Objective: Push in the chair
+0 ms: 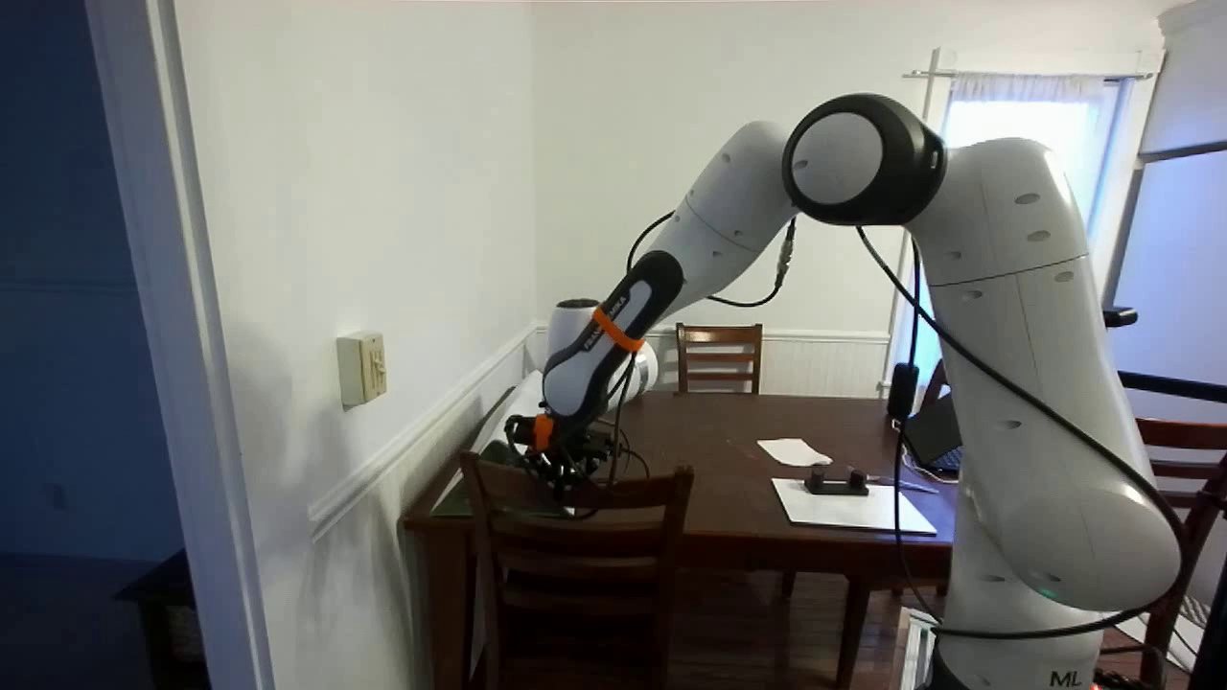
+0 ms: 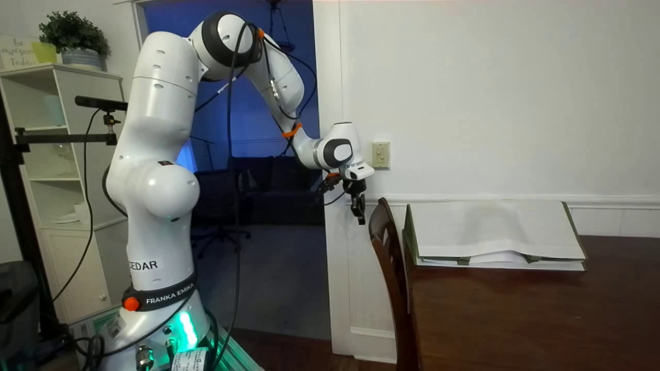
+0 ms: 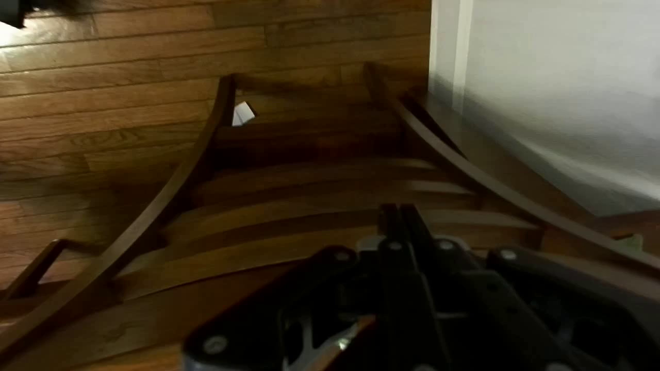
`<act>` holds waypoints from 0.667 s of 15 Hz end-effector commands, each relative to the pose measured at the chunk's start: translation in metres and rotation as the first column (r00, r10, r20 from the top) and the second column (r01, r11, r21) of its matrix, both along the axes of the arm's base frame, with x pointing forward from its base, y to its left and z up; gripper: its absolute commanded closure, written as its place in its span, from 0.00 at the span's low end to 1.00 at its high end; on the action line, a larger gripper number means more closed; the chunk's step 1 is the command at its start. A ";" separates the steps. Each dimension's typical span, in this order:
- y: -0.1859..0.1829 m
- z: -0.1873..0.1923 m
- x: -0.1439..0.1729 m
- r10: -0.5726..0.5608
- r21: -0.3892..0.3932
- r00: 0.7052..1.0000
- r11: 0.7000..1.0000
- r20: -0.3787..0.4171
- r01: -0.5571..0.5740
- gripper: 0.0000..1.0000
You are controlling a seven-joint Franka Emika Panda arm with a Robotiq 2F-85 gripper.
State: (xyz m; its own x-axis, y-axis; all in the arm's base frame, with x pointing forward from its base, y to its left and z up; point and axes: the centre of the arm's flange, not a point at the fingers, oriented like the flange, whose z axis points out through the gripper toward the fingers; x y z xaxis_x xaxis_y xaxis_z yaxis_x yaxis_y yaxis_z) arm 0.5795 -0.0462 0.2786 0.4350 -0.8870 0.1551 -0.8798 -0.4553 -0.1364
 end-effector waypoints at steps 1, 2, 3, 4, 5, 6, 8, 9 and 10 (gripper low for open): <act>0.013 0.035 -0.023 0.097 0.115 0.992 0.989 -0.074 -0.088 0.69; 0.018 0.042 -0.027 0.121 0.132 0.989 0.985 -0.085 -0.109 0.67; 0.022 0.050 -0.033 0.153 0.137 0.984 0.981 -0.096 -0.139 0.61; 0.024 0.060 -0.038 0.189 0.143 0.976 0.974 -0.105 -0.173 0.53; 0.023 0.073 -0.043 0.267 0.120 0.960 0.959 -0.088 -0.256 0.47; 0.022 0.086 -0.048 0.313 0.103 0.944 0.947 -0.098 -0.304 0.41; 0.015 0.124 -0.065 0.426 0.109 0.898 0.903 -0.112 -0.415 0.27; 0.014 0.140 -0.074 0.475 0.107 0.874 0.879 -0.101 -0.465 0.19; 0.011 0.159 -0.084 0.518 0.083 0.851 0.855 -0.093 -0.512 0.12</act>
